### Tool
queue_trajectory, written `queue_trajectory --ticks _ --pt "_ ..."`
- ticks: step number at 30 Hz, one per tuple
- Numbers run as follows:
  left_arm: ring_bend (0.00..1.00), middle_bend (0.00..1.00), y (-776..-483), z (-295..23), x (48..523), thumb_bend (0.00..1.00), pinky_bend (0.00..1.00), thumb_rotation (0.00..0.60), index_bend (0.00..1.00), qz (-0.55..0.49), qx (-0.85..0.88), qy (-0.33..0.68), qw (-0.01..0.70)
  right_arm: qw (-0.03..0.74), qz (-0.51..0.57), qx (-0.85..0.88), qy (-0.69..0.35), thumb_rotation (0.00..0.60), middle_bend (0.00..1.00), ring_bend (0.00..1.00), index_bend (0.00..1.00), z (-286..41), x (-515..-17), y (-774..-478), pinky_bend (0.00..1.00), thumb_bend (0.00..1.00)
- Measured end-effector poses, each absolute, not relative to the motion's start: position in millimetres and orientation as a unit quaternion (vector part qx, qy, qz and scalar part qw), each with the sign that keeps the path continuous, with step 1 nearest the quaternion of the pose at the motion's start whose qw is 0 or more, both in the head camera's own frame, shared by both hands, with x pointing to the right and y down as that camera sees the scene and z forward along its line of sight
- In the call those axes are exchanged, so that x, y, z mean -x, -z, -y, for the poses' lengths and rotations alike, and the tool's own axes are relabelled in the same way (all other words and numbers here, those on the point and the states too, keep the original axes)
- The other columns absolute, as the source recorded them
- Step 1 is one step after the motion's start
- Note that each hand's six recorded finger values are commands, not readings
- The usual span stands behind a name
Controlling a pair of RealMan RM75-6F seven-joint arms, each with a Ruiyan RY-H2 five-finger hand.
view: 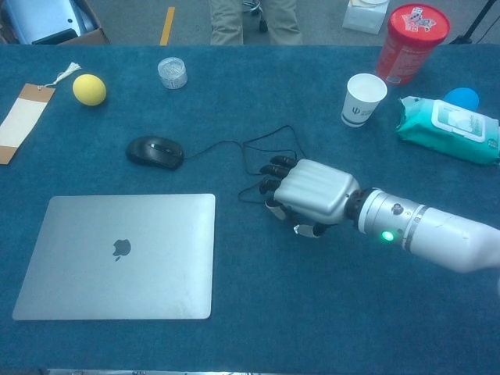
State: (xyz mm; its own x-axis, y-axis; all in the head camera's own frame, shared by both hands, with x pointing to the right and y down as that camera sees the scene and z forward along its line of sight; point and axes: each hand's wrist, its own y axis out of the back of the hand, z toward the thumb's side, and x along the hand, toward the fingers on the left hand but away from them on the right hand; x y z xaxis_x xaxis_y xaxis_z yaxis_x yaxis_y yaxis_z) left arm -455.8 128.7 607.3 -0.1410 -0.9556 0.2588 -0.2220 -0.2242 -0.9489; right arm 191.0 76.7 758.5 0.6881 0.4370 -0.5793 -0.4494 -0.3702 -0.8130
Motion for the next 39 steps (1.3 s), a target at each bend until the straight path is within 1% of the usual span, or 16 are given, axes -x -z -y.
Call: queue_trajectory --ticks 8,18,26,28,33,39 --pt "0.1 0.19 -610 -130 456 0.39 0.04 0.6 0.21 -0.522 0.562 0.547 0.334 0.567 0.0 0.724 -0.394 0.6 0.22 0.0 0.47 -73 -202 -750 0.0 0.25" --pt "0.1 0.19 -610 -130 457 0.39 0.04 0.6 0.21 -0.523 0.56 0.549 0.334 0.567 -0.011 0.721 -0.398 0.6 0.22 0.0 0.47 -74 -202 -761 0.0 0.25" --pt "0.1 0.19 -609 -132 460 0.39 0.04 0.6 0.21 -0.525 0.556 0.551 0.333 0.566 -0.012 0.725 -0.392 0.6 0.22 0.0 0.47 -76 -191 -768 0.0 0.25" --pt "0.1 0.19 -609 -132 461 0.39 0.04 0.6 0.21 -0.525 0.556 0.552 0.333 0.567 -0.013 0.725 -0.392 0.6 0.22 0.0 0.47 -77 -190 -769 0.0 0.27" --pt "0.1 0.19 -610 -132 462 0.39 0.04 0.6 0.21 -0.526 0.557 0.551 0.331 0.567 -0.014 0.723 -0.394 0.6 0.22 0.0 0.48 -78 -190 -771 0.0 0.35" --pt "0.1 0.19 -611 -133 461 0.39 0.04 0.6 0.21 -0.525 0.558 0.551 0.33 0.566 -0.012 0.722 -0.399 0.6 0.24 0.0 0.55 -79 -191 -773 0.0 0.39"
